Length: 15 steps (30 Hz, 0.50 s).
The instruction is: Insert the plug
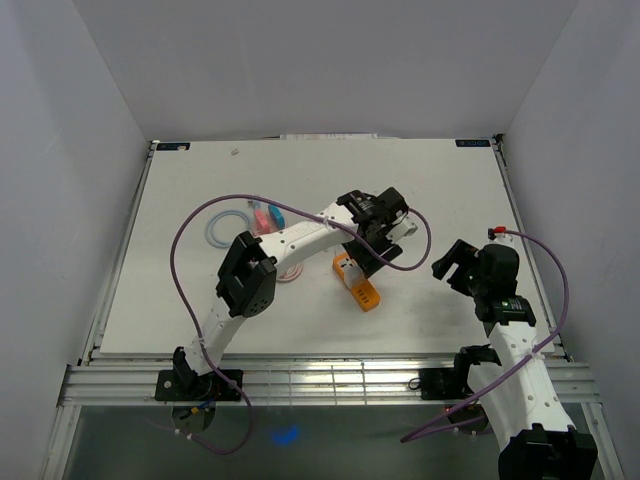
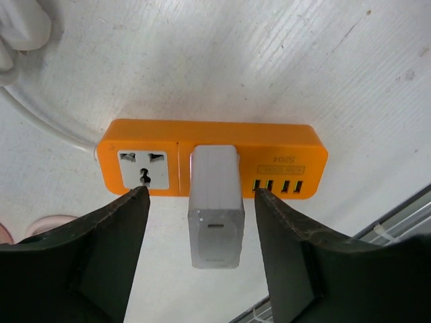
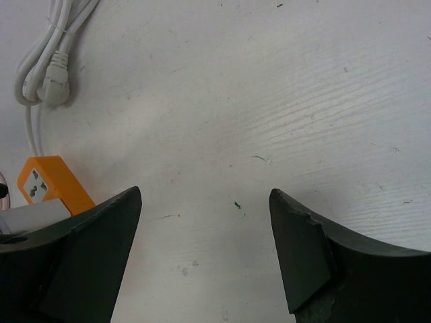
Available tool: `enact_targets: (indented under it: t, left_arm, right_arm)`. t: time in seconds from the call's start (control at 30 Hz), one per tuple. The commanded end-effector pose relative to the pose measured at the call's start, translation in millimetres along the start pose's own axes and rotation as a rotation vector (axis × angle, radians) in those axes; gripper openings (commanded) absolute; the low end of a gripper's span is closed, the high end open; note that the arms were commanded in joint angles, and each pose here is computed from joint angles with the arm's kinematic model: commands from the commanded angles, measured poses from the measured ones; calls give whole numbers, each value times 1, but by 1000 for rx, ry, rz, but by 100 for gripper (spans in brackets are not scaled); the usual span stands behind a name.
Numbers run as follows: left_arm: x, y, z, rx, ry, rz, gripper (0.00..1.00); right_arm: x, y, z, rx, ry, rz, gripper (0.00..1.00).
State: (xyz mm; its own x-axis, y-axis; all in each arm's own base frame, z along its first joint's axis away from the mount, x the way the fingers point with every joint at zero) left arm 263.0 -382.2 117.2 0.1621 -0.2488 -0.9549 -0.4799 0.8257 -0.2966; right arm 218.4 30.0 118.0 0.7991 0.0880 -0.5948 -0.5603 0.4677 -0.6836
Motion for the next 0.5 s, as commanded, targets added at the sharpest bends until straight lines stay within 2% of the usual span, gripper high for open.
enact_targets:
  t: [0.0, 0.07, 0.1, 0.27, 0.33, 0.47]
  left_arm:
    - [-49, -8, 0, 7, -16, -128, 73]
    - [-50, -6, -5, 10, 17, -136, 63]
    - [-52, -5, -5, 6, 23, -138, 50]
    - [-44, 3, -9, 5, 46, -111, 42]
    - [-39, 3, -11, 7, 57, -105, 33]
    - [-29, 5, -15, 8, 88, -87, 28]
  right_arm:
    - [-7, -24, 14, -18, -46, -69, 82]
    - [-7, -24, 14, -15, -47, -68, 82]
    - [-7, -25, 15, -14, -47, -68, 82]
    - [-7, -25, 15, -12, -49, -67, 82]
    - [-8, -26, 15, -13, -50, -72, 82]
    - [-8, -27, 16, -15, -51, -75, 82]
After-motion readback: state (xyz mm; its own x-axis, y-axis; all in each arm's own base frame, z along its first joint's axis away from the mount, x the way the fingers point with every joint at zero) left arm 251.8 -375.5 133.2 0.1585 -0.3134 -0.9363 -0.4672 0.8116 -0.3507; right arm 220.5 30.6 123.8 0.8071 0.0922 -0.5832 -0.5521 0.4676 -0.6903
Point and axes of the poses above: each gripper's point midway between its finger pads, its own x axis out along the fingers, its own z axis along the line the jaws close on, y = z × x, the point moved 3 cm from there along -x, back along the fingers, and after that the axes turned 1 degree about x, right-handed, at the moved point
